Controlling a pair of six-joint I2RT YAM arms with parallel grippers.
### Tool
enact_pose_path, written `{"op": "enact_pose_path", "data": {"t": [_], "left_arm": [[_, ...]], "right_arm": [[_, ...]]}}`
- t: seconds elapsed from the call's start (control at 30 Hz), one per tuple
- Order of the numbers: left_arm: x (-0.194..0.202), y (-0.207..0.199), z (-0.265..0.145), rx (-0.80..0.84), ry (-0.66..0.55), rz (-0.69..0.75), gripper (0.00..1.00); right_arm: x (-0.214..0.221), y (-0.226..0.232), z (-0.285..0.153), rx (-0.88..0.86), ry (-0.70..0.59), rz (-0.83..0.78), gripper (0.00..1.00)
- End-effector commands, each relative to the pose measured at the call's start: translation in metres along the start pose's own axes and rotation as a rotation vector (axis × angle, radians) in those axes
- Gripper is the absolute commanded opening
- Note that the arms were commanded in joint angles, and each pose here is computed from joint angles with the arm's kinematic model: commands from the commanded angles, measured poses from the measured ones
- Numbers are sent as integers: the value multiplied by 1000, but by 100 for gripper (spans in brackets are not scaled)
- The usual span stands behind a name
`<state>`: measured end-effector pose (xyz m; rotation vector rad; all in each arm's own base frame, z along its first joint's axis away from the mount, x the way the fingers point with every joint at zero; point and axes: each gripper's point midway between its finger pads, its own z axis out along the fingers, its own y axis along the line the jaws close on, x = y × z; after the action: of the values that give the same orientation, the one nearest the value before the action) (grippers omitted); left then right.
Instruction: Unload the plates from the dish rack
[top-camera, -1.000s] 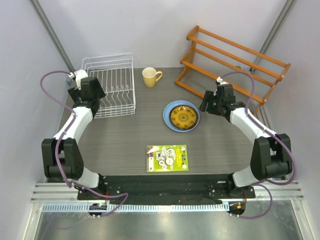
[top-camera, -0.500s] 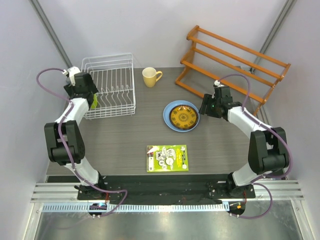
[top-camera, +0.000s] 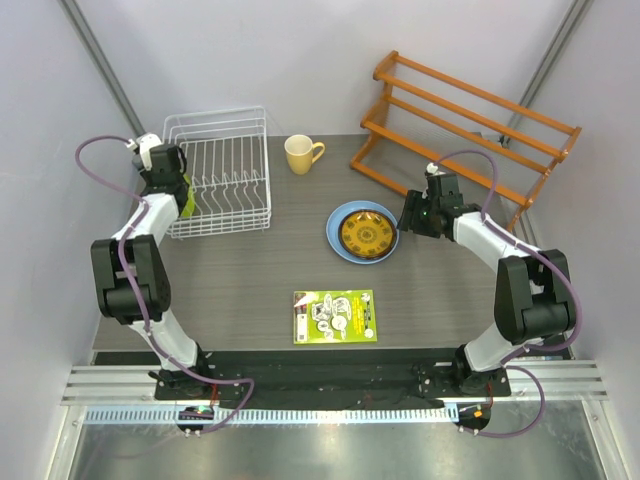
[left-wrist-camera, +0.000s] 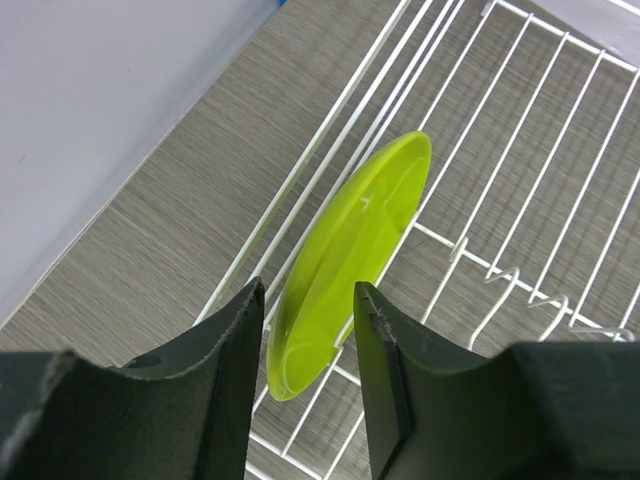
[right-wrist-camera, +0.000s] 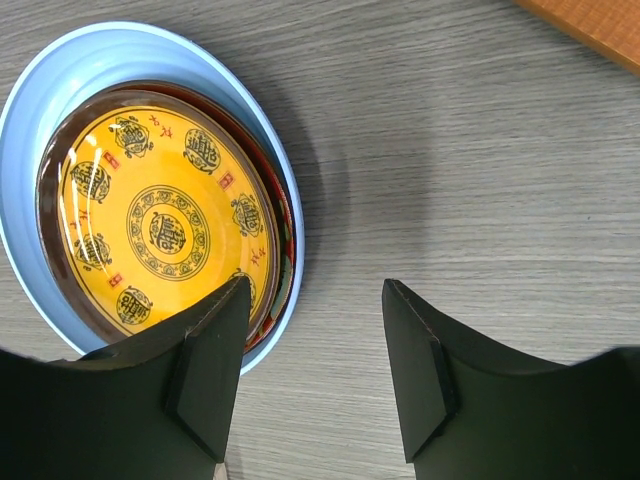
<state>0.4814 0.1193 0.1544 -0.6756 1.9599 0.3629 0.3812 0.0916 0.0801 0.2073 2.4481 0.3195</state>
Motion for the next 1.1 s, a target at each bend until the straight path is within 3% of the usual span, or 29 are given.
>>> {"op": "enact_pose_path", "data": {"t": [0.0,0.1,0.2,0.47,1.07], "left_arm": [[-21,5,6,-24,-48,-42,39],[-17,5,9,-26,-41,-42,37],[-16,6,13,-30,-36,-40,22],[-16,5,12,-19,-29,-43,0],[-60,16,-26,-7,-123,5,0]], "right_arm": [[-13,6,-4,-22,-46,-10,61],[-13,6,-5,-22,-50,-10,61],[-12,4,-5,-19,-46,-9,61],[-10,3,-5,-12,-45,-11,61],[-6,-1,-11,-3,-52,-16,60]]}}
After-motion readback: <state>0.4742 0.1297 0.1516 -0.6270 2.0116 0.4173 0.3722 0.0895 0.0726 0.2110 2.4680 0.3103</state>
